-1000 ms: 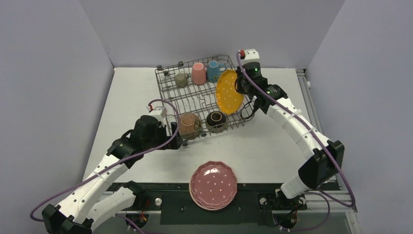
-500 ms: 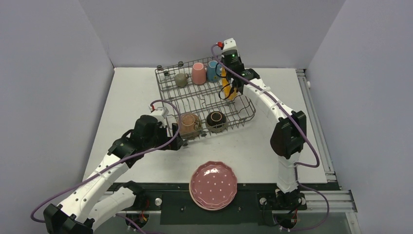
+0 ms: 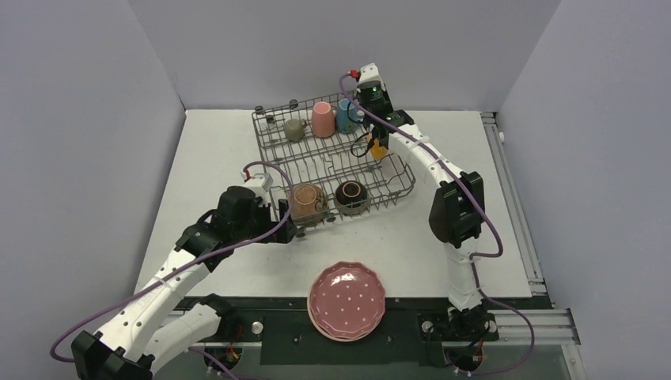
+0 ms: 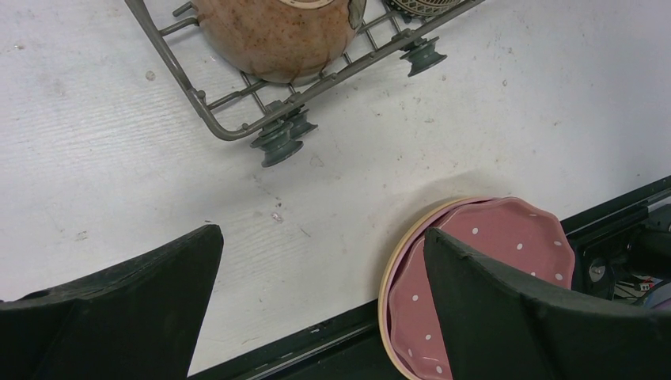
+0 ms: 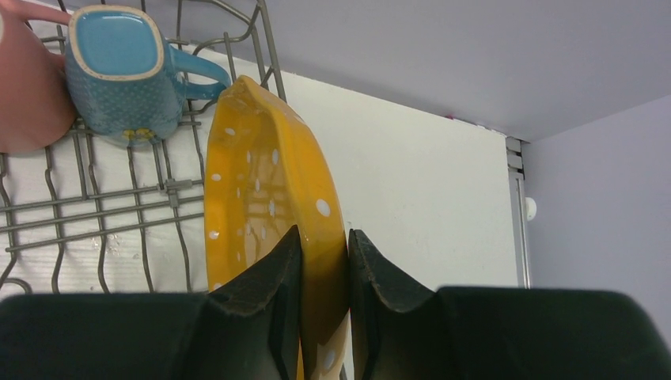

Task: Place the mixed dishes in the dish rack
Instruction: Pick up the plate from the corner of the board, then insert the plate into the dish rack.

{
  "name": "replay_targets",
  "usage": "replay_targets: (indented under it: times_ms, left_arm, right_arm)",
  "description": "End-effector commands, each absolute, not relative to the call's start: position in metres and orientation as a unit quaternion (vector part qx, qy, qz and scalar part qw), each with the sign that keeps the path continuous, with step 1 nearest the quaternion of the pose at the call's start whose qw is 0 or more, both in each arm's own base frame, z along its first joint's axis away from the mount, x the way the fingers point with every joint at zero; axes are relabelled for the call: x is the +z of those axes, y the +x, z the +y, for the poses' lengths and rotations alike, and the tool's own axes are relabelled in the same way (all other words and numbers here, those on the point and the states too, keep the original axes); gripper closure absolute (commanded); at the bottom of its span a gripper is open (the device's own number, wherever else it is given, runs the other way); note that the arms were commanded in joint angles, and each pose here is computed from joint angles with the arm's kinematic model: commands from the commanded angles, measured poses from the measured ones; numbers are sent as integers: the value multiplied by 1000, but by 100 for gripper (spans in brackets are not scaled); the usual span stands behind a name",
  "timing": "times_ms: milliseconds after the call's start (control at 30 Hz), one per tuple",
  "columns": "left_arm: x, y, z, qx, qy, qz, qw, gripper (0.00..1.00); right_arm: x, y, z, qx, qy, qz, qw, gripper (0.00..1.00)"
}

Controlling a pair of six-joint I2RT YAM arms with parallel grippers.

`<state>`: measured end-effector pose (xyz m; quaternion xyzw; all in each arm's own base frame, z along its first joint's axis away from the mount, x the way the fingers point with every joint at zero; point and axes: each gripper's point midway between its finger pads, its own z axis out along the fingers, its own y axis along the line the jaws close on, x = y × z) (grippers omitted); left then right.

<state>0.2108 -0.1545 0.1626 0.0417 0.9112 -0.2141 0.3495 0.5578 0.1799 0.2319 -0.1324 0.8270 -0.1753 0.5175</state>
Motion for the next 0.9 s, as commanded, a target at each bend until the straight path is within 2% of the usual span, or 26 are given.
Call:
replay_targets:
  times_ms: [0, 733, 867]
  left_arm:
    - [172, 219, -156, -220, 46, 902, 369, 4]
    - [170, 218, -157, -224, 49, 903, 364, 4]
    - [170, 217, -157, -225, 49, 903, 364, 4]
  right_arm:
    - [299, 575, 182, -162, -77, 779, 601, 100]
    - [223, 563, 219, -141, -130, 810, 554, 100]
    - [216, 560, 226, -142, -139, 811, 550, 97]
